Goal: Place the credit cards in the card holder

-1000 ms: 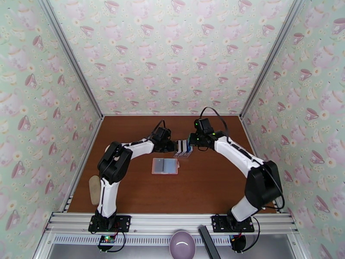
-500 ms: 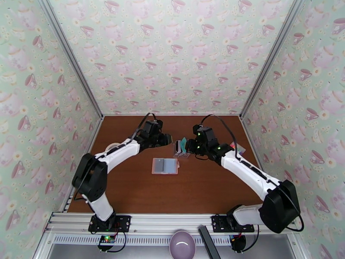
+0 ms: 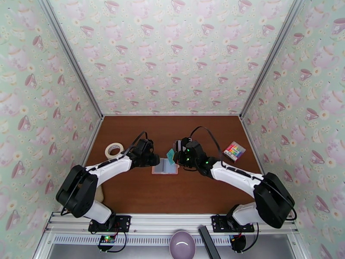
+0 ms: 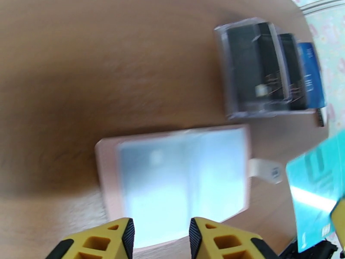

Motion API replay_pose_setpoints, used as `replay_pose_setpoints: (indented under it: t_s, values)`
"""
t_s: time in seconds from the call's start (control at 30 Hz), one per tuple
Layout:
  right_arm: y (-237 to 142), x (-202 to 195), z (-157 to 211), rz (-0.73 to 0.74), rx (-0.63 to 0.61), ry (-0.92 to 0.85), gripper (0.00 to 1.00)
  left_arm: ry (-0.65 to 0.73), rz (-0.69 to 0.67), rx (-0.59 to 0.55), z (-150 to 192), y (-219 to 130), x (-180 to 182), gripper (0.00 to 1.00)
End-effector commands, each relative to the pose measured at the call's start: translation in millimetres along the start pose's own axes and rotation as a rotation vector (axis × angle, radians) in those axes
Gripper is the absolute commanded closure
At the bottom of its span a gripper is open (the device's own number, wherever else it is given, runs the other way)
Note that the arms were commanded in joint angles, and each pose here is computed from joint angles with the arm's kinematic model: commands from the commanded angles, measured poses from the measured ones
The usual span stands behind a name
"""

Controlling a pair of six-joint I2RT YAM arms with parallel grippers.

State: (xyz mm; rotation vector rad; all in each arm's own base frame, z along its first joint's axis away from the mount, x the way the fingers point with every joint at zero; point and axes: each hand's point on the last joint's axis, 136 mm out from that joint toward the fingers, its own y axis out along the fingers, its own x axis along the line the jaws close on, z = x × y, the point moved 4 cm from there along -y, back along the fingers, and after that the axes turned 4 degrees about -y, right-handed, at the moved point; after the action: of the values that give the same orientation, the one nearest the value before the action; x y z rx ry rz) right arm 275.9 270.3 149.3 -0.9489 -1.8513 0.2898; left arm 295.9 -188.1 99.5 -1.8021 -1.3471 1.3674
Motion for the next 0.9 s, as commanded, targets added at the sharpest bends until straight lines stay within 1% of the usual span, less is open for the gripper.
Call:
replay_pose_setpoints:
  t_s: [0.0, 0.13, 0.3, 0.43, 0.6, 0.87]
  values:
    - [11, 8, -1, -0.081, -0.045, 0.055, 0.99, 0.015, -0.034, -0.041, -3, -5, 9, 0.57]
    - [24, 1, 7, -0.097, -0.047, 0.09, 0.99, 0.016, -0.045, -0.025, 0, 2, 16, 0.57]
    - [40, -7, 17, -0.1, -0.029, 0.118, 0.99, -0.01, -0.002, 0.007, 3, 15, 17, 0.57]
    - [48, -15, 23, -0.088, -0.023, 0.135, 1.0, -0.013, -0.002, 0.024, 7, 22, 20, 0.56]
    - [53, -23, 29, -0.06, -0.018, 0.141, 1.0, -0.014, -0.017, 0.039, 11, 31, 26, 0.53]
    - [57, -35, 40, -0.042, -0.006, 0.144, 1.0, -0.022, -0.007, 0.051, 14, 39, 26, 0.54]
